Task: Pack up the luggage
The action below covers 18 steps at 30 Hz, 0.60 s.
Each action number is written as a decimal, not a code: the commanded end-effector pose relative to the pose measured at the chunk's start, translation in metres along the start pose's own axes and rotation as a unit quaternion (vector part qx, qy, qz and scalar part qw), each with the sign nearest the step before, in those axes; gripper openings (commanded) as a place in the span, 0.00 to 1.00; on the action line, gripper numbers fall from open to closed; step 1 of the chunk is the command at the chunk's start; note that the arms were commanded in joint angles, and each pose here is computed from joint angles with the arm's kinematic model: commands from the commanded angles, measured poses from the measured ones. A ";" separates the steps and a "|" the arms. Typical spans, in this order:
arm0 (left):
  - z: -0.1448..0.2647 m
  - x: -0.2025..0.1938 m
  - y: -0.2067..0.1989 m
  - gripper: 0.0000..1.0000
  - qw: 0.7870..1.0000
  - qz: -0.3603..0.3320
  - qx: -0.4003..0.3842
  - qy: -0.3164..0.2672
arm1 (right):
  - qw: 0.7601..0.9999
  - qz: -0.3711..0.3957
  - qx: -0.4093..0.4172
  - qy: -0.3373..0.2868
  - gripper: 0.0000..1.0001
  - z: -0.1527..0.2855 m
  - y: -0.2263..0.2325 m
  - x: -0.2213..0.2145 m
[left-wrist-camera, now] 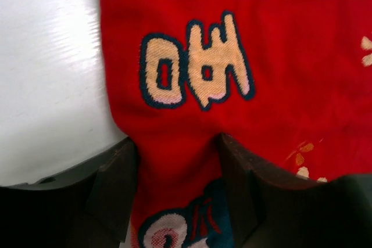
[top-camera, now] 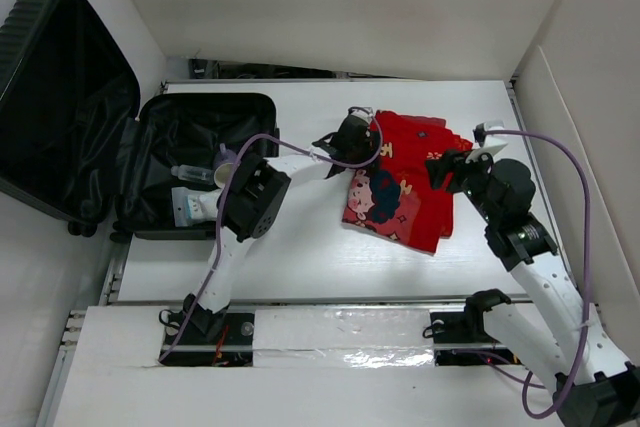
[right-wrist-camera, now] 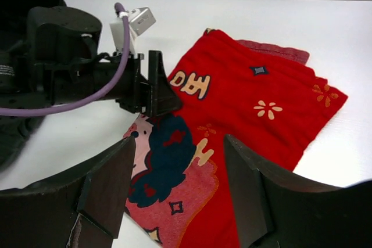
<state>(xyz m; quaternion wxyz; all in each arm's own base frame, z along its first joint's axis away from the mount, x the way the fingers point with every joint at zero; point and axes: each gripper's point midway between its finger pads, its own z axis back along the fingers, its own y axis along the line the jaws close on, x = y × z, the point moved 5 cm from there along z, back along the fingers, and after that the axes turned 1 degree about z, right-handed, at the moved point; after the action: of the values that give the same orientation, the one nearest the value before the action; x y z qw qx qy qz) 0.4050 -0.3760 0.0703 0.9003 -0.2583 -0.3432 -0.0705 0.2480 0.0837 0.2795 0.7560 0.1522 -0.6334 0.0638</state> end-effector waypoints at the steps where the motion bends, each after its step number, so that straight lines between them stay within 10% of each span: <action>1: -0.007 -0.018 0.002 0.51 0.999 -0.013 -0.006 0.053 | 1.000 0.006 0.014 -0.028 0.68 -0.003 0.003 0.008; 6: -0.006 -0.011 -0.018 0.00 0.998 -0.011 -0.048 0.049 | 0.999 0.000 0.018 -0.032 0.68 -0.007 0.004 0.007; 18: 0.130 0.135 -0.010 0.00 0.990 0.000 -0.062 -0.127 | 0.999 0.000 0.010 -0.046 0.68 -0.004 0.002 0.006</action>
<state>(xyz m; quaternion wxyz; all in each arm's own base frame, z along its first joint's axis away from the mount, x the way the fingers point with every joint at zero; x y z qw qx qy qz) 0.4101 -0.3540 0.1249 0.8910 -0.2932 -0.3374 -0.0790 0.2509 0.0856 0.2741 0.7467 0.1574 -0.6429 0.0652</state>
